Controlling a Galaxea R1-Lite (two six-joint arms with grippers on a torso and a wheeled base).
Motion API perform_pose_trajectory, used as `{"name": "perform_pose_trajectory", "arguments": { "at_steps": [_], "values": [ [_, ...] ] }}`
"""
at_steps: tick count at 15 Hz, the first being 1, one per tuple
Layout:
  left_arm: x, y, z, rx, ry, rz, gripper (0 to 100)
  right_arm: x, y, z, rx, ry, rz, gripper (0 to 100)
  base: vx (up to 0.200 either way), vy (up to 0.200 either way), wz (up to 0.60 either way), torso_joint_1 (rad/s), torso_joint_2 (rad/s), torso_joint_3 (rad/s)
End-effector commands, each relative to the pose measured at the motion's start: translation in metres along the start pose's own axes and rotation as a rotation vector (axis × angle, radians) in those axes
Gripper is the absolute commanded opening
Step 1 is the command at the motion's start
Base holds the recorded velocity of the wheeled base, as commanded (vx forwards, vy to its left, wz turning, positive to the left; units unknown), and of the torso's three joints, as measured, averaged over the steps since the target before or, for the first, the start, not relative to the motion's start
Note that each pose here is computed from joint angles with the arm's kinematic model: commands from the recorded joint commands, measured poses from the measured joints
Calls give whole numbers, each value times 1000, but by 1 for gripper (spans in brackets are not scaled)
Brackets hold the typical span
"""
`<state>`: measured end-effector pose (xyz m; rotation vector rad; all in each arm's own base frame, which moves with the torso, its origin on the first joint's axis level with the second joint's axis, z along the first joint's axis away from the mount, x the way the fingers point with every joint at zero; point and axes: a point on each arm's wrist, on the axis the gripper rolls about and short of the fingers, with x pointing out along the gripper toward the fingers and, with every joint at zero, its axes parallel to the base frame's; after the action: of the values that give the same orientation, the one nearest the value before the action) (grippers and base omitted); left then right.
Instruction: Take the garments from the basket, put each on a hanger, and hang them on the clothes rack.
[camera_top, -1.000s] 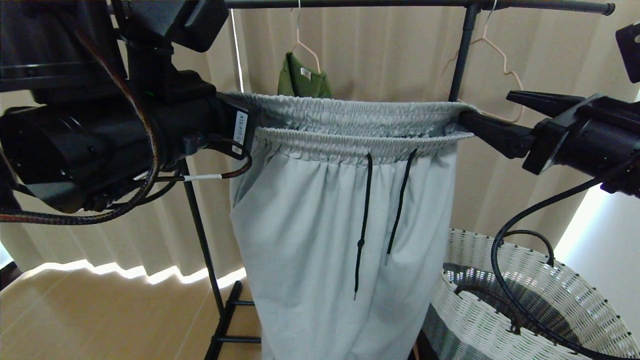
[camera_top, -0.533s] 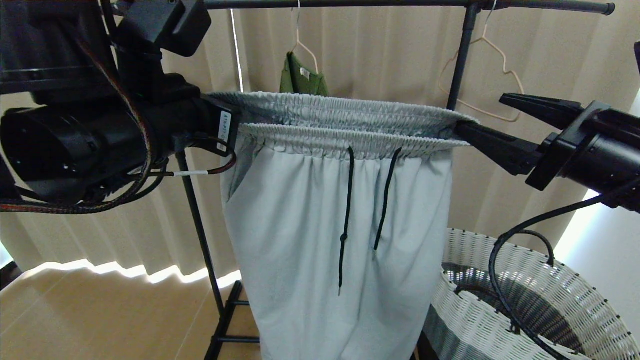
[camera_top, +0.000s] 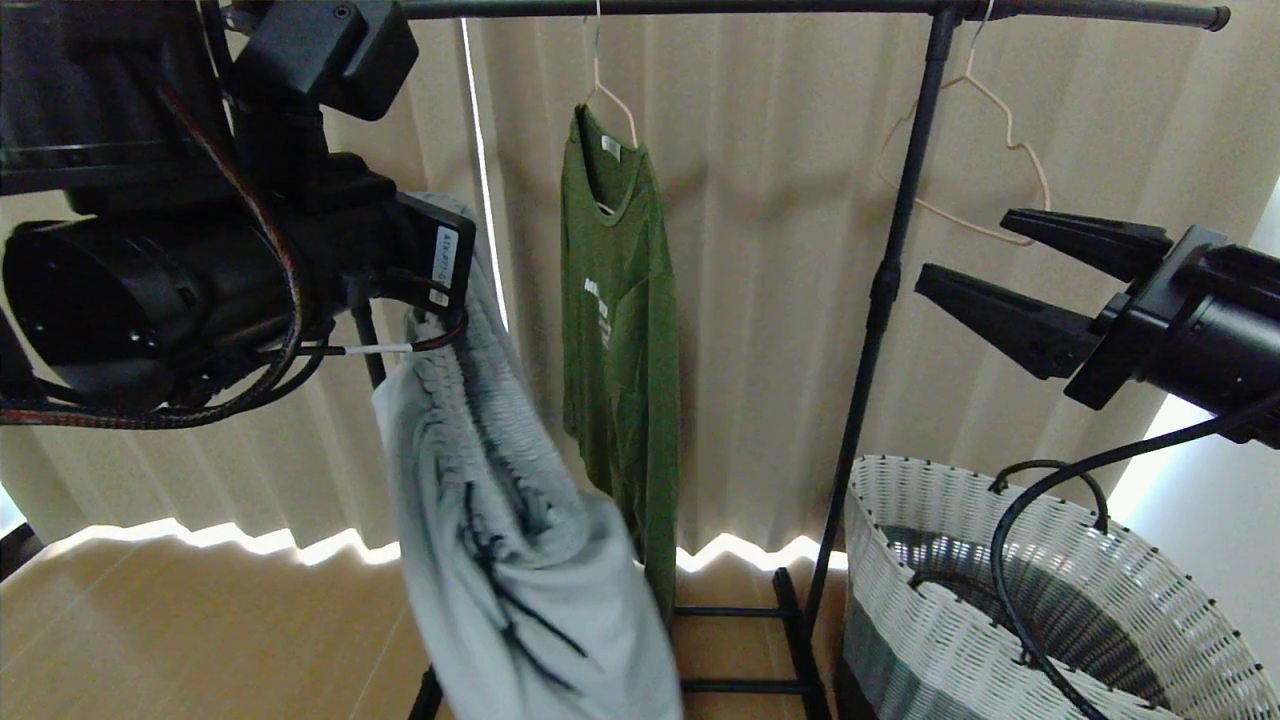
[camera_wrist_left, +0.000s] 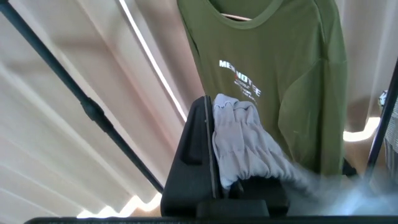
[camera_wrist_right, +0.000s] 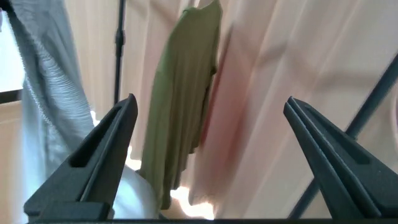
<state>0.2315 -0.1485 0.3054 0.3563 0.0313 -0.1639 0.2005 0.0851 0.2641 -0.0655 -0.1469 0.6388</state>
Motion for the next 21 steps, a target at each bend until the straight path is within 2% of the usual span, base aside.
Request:
{"name": "perform_pose_trajectory", "arguments": {
  "at_steps": [1,3,4,5,6,9,10,12,13,15,17,18,19,21],
  "values": [
    [-1,0,-3,3,6,-4,0,-1,1,-2,0,7,2,100,0,0,0,0,0,0],
    [-8,1,-9,12,18,-8,0,-1,-4,-5,-8,24,-32,100,0,0,0,0,0,0],
    [-20,6,-16,19,29,-10,0,-6,-14,-9,-14,45,-108,100,0,0,0,0,0,0],
    [-24,8,-19,20,33,-8,0,-7,-18,-9,-15,49,-134,100,0,0,0,0,0,0],
    [-42,19,-35,32,59,5,0,-13,-28,-17,-15,85,-248,100,0,0,0,0,0,0],
    [-60,30,-55,36,90,19,0,-23,-36,-35,-14,150,-359,100,0,0,0,0,0,0],
    [-64,30,-71,34,107,-36,0,-27,-37,-40,-46,148,-373,100,0,0,0,0,0,0],
    [-68,32,-89,13,77,-79,0,-31,-35,-54,-60,110,-378,100,0,0,0,0,0,0],
    [-66,35,-95,4,61,-51,0,-31,-36,-59,-71,79,-387,100,0,0,0,0,0,0],
    [-63,43,-97,-18,18,11,0,-32,-44,-65,-96,25,-483,100,0,0,0,0,0,0],
    [-58,46,-104,-18,38,36,0,-35,-44,-74,-92,31,-522,100,0,0,0,0,0,0],
    [-59,45,-113,-13,64,37,0,-38,-46,-83,-89,63,-536,100,0,0,0,0,0,0],
    [-60,43,-119,-10,75,27,0,-37,-50,-83,-92,65,-550,100,0,0,0,0,0,0],
    [-60,43,-119,-10,56,22,0,-37,-51,-81,-101,42,-555,100,0,0,0,0,0,0]
  ]
}}
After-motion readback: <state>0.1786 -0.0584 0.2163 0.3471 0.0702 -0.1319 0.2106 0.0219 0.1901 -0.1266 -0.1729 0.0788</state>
